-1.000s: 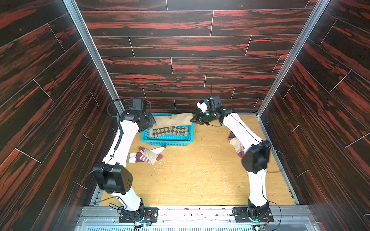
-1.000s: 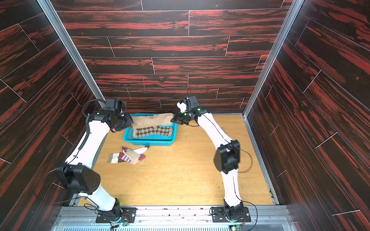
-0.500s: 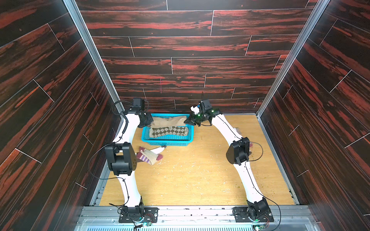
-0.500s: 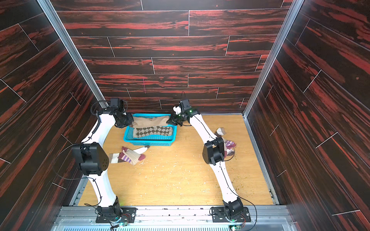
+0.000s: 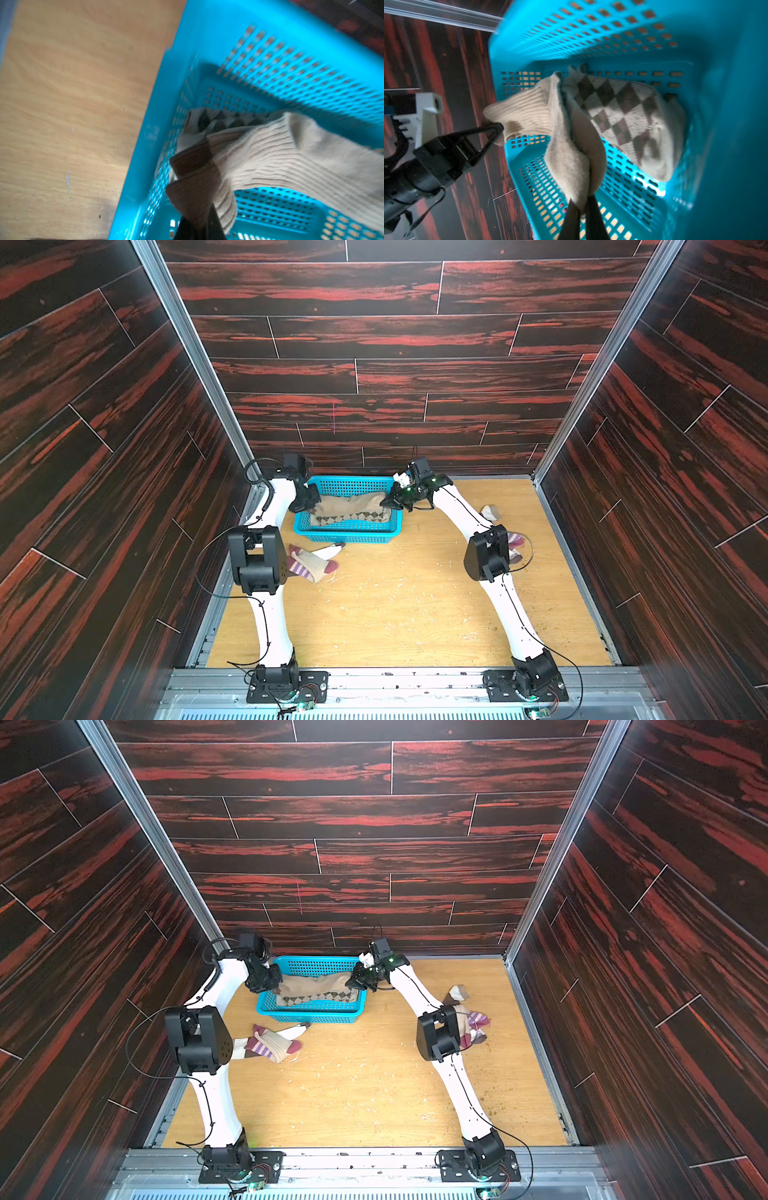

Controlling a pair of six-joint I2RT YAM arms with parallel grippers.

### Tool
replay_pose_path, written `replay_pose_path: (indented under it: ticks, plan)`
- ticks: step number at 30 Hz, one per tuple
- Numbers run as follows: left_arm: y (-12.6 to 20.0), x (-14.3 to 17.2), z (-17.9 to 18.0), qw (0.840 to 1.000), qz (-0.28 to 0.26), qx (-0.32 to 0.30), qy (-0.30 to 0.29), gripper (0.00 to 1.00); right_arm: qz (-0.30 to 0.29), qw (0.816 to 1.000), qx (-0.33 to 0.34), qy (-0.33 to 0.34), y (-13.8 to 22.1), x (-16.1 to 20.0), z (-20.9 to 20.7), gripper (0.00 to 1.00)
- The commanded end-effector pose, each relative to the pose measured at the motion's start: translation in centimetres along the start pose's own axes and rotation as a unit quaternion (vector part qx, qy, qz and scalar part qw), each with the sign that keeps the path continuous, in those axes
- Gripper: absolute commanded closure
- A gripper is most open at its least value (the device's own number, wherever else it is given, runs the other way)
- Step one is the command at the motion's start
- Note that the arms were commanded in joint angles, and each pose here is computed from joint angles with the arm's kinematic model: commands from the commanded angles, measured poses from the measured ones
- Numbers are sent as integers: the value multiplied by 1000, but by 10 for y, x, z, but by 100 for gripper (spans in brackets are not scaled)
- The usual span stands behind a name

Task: Place the socks together as a pair
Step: Place a pair of socks in the bin.

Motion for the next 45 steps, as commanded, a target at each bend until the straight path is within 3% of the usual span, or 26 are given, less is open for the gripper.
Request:
replay_pose_path:
  ticks: [1,3,6,10,20,23,24,26,30,33,36,39,45]
  plan:
    - [-7,9,10,1000,13,-16,-10,99,9,1000,19,-8,-9,7,-10,100]
    - [-10,11,12,1000,15,-21,-9,95,12,999,35,-5,-7,10,-14,95]
    - [-10,12,12,1000,17,-19,-3,75,12,998,58,-5,-1,14,-17,69]
    - [7,4,4,1000,-7,3,13,52,4,997,73,3,12,15,-8,55]
    - [68,-16,-13,996,-69,40,41,34,-28,991,129,24,60,18,18,51]
    - [93,-23,-11,993,-101,31,49,28,-55,985,155,49,93,16,32,50]
    - [103,-25,-10,992,-112,29,52,20,-65,983,159,64,107,16,41,49]
    - [126,-27,-15,989,-133,47,53,18,-76,977,178,92,137,19,47,47]
    - [181,-25,-29,979,-177,92,53,16,-83,969,223,66,206,34,5,46]
    - [206,-5,-48,976,-188,110,28,14,-106,966,236,6,259,51,-55,45]
    - [217,32,-72,976,-183,111,-26,14,-93,958,267,-38,289,75,-112,45]
    - [211,82,-100,977,-149,137,-67,14,-69,943,314,-84,304,99,-164,45]
    - [191,175,-124,974,-88,167,-123,14,-89,940,290,-159,302,135,-219,45]
Point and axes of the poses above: each gripper's point midway between its finger pads, its own y axis back along the fingers, its own z axis along the line the jaws close on, x = y × z, the point moved 2 cm from there along y, back along the fingers, and after that the axes turned 5 degrees about y, right-handed, at the moved point
